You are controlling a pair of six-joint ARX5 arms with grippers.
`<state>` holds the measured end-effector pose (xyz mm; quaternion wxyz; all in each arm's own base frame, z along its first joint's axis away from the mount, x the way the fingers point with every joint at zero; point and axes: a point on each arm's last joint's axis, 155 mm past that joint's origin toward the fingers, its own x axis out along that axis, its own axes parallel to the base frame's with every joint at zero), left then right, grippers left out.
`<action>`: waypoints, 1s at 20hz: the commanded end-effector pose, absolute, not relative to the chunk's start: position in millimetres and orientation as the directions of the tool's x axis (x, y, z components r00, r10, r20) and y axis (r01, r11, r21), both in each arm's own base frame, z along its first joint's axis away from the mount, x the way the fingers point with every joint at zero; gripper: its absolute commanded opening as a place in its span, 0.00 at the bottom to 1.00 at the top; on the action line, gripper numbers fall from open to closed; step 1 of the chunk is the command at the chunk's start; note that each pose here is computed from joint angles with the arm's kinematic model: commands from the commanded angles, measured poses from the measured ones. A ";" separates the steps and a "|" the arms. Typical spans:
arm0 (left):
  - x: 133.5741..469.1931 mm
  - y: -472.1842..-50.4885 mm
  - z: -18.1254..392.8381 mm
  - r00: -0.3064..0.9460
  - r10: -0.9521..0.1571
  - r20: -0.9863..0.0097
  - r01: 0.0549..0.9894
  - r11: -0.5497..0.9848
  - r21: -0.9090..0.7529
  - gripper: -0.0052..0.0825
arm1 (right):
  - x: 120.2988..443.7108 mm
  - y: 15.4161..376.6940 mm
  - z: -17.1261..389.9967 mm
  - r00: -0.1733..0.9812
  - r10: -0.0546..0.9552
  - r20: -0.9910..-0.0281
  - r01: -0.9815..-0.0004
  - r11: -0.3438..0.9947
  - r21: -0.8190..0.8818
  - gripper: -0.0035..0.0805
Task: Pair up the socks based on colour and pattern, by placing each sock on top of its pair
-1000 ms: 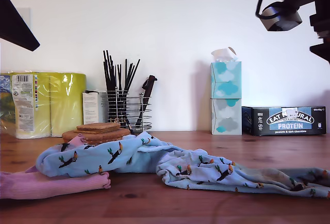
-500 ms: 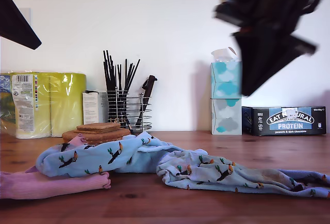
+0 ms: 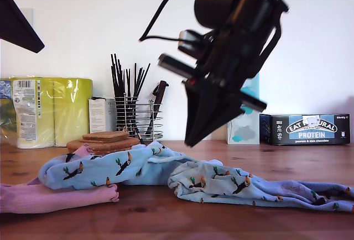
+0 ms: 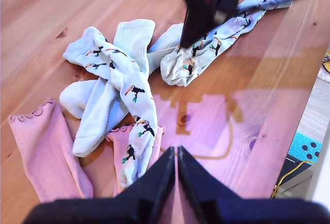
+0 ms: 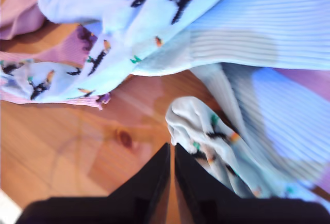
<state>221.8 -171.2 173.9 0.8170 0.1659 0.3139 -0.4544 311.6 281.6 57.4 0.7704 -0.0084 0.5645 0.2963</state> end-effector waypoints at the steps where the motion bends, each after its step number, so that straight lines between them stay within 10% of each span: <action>1: 223.6 -172.0 175.8 0.394 -0.641 -0.658 0.846 0.534 -0.013 0.03 | 306.6 281.3 29.1 0.132 0.417 -0.899 -0.449 0.834 0.321 0.03; 9: 234.7 -175.8 182.2 0.425 -0.651 -0.628 0.845 0.534 0.018 0.03 | 294.2 272.4 3.8 0.069 0.349 -0.934 -0.508 0.819 0.268 0.03; 20: 213.3 -169.9 199.2 0.421 -0.660 -0.623 0.836 0.548 -0.016 0.03 | 169.0 258.1 0.5 -0.269 0.113 -0.957 -0.711 0.647 0.276 0.03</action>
